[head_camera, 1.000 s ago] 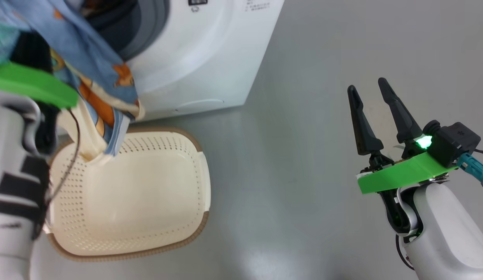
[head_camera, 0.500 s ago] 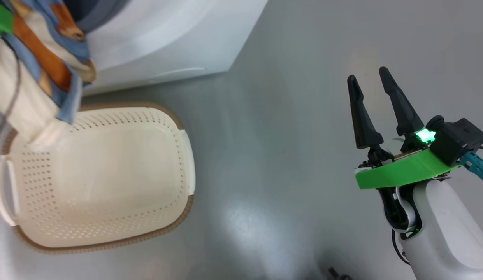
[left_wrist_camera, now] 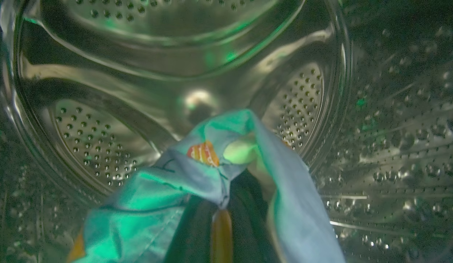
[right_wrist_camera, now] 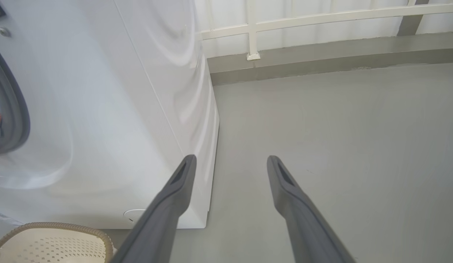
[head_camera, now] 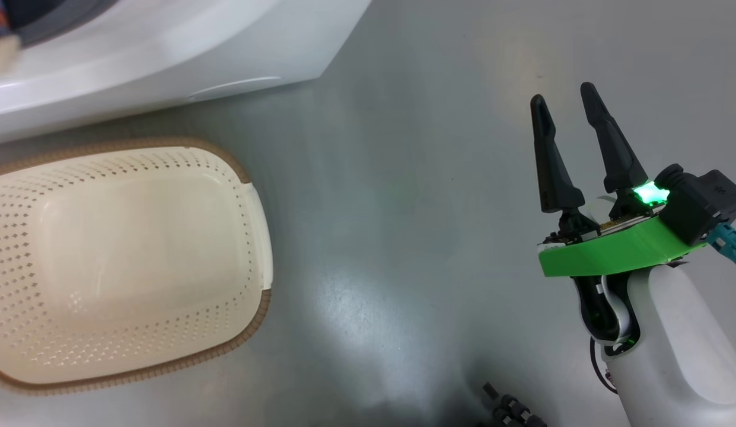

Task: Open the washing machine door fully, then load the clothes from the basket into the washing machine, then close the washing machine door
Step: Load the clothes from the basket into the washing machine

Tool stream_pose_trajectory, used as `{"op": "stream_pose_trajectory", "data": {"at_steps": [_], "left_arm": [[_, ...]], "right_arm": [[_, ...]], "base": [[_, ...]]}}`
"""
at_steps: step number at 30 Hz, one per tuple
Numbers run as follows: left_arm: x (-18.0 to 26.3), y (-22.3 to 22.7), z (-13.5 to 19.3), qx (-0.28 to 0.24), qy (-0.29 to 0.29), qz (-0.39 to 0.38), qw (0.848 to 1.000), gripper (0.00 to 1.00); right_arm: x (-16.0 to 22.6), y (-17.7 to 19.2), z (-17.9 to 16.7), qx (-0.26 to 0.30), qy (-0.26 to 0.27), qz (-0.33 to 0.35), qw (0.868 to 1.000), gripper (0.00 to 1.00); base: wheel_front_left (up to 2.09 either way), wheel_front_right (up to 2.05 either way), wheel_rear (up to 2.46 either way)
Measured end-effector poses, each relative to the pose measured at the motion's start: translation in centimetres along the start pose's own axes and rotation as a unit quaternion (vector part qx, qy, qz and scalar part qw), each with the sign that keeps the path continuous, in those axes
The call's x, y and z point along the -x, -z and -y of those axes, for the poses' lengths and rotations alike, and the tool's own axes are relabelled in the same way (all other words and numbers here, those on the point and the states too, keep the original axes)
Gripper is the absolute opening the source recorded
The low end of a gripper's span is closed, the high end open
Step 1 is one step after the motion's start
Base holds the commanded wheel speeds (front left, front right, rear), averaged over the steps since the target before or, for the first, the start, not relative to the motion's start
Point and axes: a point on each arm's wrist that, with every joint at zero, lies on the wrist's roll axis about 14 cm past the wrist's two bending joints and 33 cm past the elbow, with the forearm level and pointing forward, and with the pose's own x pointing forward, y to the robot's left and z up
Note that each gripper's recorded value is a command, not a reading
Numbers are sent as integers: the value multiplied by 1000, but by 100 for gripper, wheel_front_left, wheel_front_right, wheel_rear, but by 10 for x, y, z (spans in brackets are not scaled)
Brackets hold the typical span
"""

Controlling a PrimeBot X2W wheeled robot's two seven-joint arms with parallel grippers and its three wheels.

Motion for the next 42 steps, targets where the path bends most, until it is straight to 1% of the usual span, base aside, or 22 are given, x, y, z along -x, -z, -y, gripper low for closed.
{"op": "stream_pose_trajectory", "data": {"at_steps": [2,3,6,7,8,9,12,15,17,23,29,33,42], "left_arm": [[-6,-21,-1,0,2,35,999,0],[-7,-24,-1,3,1,42,999,0],[-3,-13,-3,2,-7,31,999,0],[0,-1,-5,4,-12,14,1000,34],[5,12,-6,5,-18,-6,1000,88],[9,25,-5,5,-20,-25,999,100],[18,51,-5,8,-28,-82,996,100],[28,75,-5,10,-36,-143,989,100],[33,81,-3,10,-38,-163,986,100],[48,87,0,12,-43,-182,982,100],[69,81,13,20,-40,-166,985,100],[86,80,19,16,-35,-173,984,100],[115,54,29,21,-27,-156,987,100]], "right_arm": [[1,1,1,-1,3,-1,1000,100],[1,2,2,-1,4,-2,1000,100],[2,1,2,-3,7,-1,1000,100],[2,0,2,-3,7,0,1000,100],[2,-1,1,-3,7,1,1000,100],[3,-2,1,-4,7,2,1000,100],[3,-4,1,-4,7,3,1000,100],[4,-5,0,-5,6,4,1000,100],[5,-7,-1,-5,6,5,1000,100],[8,-17,-2,-4,4,14,1000,100],[12,-33,-5,1,-3,28,1000,100],[14,-43,-9,2,-10,39,999,100],[20,-67,-18,4,-28,63,998,100]], "base": [[0,0,0],[0,0,0],[0,0,0],[0,0,0],[0,0,0],[0,0,0],[0,0,0],[0,0,0],[0,0,0],[0,0,0],[0,0,0],[0,0,0],[0,0,0]]}}
